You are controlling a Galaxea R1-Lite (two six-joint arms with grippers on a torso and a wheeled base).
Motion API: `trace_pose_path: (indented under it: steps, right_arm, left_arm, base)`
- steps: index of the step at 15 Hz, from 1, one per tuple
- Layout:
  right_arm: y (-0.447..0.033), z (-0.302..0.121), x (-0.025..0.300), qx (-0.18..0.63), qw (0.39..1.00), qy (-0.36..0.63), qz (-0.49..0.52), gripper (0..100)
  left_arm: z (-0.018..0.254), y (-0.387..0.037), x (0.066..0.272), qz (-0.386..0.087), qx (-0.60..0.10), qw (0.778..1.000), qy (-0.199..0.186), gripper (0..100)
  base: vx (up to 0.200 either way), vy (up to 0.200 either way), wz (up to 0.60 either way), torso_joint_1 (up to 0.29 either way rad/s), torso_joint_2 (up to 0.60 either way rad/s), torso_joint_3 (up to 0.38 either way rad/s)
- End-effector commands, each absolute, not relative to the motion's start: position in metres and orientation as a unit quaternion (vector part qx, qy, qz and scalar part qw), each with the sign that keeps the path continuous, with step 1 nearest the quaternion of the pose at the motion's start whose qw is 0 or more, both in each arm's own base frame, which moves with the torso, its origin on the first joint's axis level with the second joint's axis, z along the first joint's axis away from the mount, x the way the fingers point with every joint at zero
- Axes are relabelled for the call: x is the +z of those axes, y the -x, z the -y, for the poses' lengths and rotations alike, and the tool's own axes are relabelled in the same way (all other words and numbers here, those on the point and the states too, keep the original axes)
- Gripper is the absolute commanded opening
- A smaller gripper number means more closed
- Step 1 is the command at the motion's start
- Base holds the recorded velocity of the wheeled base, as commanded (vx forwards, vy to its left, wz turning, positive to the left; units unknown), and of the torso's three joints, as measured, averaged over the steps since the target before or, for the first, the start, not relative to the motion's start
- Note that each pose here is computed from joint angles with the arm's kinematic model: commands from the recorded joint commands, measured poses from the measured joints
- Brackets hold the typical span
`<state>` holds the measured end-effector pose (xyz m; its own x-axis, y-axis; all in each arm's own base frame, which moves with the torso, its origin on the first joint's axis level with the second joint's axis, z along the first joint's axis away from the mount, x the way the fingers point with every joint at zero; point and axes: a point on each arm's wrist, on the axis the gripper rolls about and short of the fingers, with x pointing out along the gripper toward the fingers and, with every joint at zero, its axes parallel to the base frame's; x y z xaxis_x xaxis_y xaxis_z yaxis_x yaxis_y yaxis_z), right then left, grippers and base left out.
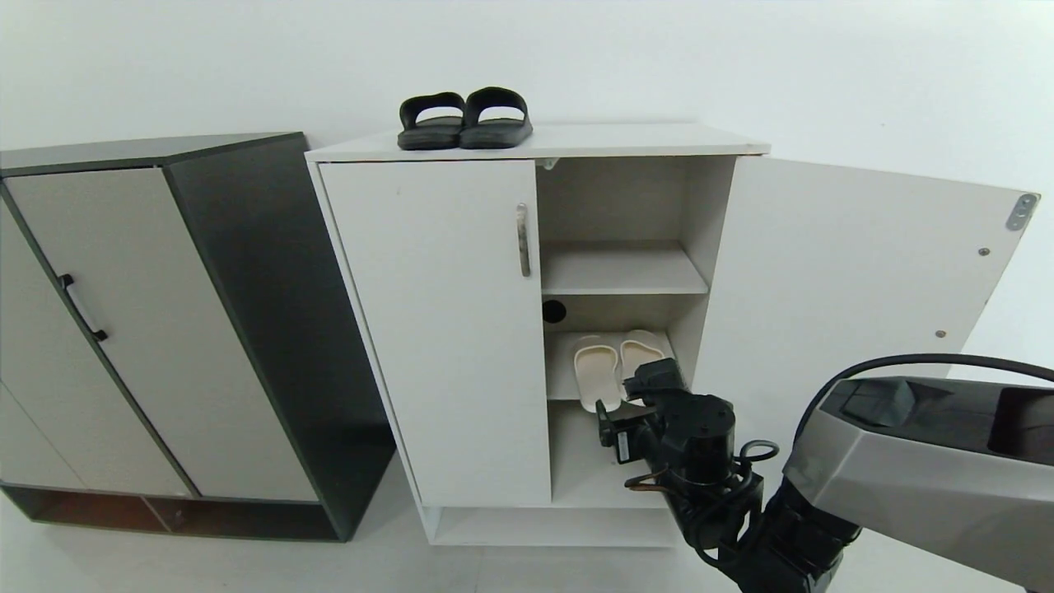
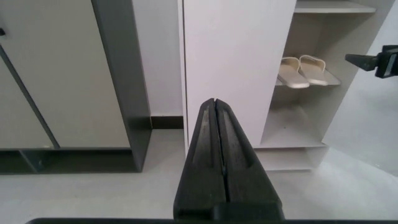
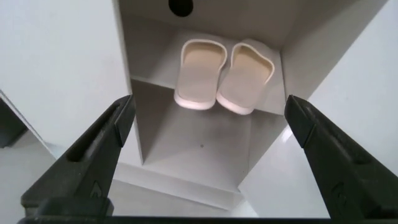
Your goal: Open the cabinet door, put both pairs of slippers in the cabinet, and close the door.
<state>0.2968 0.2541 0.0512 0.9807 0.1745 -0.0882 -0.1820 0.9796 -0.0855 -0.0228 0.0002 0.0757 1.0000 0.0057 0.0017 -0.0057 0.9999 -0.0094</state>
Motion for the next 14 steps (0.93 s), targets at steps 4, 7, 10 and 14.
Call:
trace_pose_path:
  steps: [4, 7, 10, 14]
  right_arm:
    - [-0.2954, -0.2524, 0.0554, 0.089, 0.994, 0.045, -0.038, 100]
    - [-0.2959, -0.2528, 0.0509, 0.089, 0.994, 0.048, -0.041, 100]
    - [-0.2959, -0.2528, 0.0509, 0.089, 0.994, 0.048, -0.041, 100]
    - [-0.2927, -0.2523, 0.0511, 0.091, 0.994, 0.048, -0.040, 100]
  left_arm:
    - [-0.0001, 0.0227, 0.0757, 0.000, 0.003, 1.000, 0.005, 0]
    - [-0.0002, 0.0227, 0.0757, 0.000, 0.002, 1.000, 0.004, 0]
    - [-0.0002, 0.0227, 0.0758, 0.001, 0.002, 1.000, 0.003, 0]
    - [-0.0001, 0.0227, 0.0757, 0.000, 0.003, 1.000, 0.003, 0]
  base:
    - [0.000, 0.000, 0.00, 0.000, 0.00, 0.000]
    - [0.000, 0.133, 0.00, 0.003, 0.00, -0.002]
    - [0.000, 0.200, 0.00, 0.007, 0.00, 0.006]
    - [0.000, 0.200, 0.00, 0.002, 0.00, 0.004]
